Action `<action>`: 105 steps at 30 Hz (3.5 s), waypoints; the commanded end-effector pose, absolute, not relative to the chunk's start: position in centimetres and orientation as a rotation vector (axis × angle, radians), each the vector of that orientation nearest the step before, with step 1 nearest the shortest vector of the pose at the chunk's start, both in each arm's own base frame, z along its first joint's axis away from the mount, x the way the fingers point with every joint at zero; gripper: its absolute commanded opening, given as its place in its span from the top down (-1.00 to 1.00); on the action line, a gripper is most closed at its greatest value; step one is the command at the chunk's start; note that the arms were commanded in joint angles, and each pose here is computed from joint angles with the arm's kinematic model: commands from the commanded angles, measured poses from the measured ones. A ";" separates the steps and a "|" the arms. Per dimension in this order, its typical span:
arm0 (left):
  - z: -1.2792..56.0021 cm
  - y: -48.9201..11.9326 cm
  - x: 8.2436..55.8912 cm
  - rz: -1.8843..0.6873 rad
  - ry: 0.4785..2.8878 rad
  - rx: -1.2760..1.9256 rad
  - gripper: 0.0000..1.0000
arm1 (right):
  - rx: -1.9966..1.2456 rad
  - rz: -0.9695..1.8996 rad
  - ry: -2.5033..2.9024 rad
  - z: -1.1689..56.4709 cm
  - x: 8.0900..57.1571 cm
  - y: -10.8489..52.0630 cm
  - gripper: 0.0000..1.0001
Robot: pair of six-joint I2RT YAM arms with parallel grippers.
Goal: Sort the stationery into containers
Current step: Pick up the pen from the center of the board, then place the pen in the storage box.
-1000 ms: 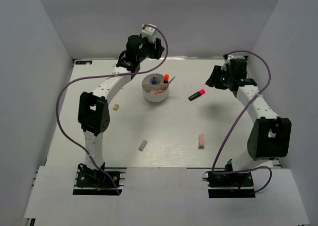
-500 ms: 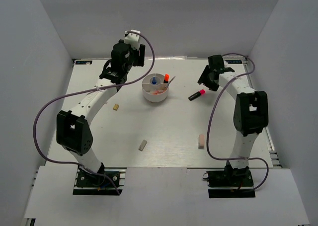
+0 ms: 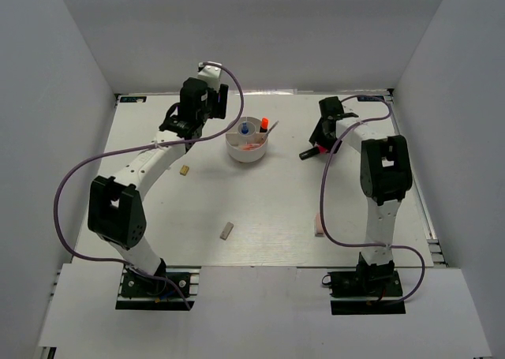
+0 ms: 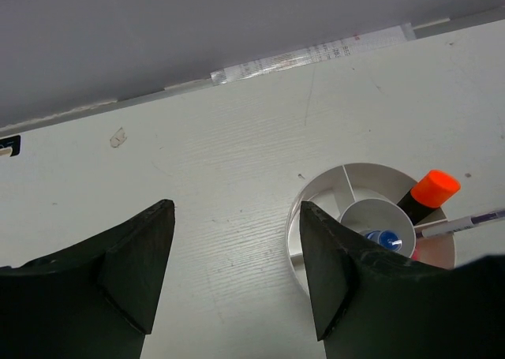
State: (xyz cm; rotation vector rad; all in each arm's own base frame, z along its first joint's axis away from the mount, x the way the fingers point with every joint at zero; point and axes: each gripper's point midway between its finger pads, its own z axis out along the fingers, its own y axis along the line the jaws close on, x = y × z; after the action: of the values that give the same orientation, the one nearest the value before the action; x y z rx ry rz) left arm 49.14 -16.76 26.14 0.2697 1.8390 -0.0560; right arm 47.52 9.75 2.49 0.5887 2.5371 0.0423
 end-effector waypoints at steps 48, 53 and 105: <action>27.6 -14.6 44.7 -0.330 1.872 0.056 -0.96 | -0.321 0.858 1.288 37.2 50.9 23.9 1.00; 27.5 -13.8 45.0 -0.325 1.877 0.038 -0.96 | -0.428 0.930 1.138 37.3 49.2 26.2 1.00; 25.6 -11.3 44.8 -0.271 1.940 0.007 -0.96 | -0.571 0.823 1.238 24.1 51.7 33.6 0.80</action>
State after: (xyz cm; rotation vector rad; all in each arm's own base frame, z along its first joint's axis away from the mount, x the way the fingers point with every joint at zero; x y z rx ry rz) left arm 45.18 -11.58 24.46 0.0030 1.9603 -0.2700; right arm 51.14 33.74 24.07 -0.5769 1.2689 0.8481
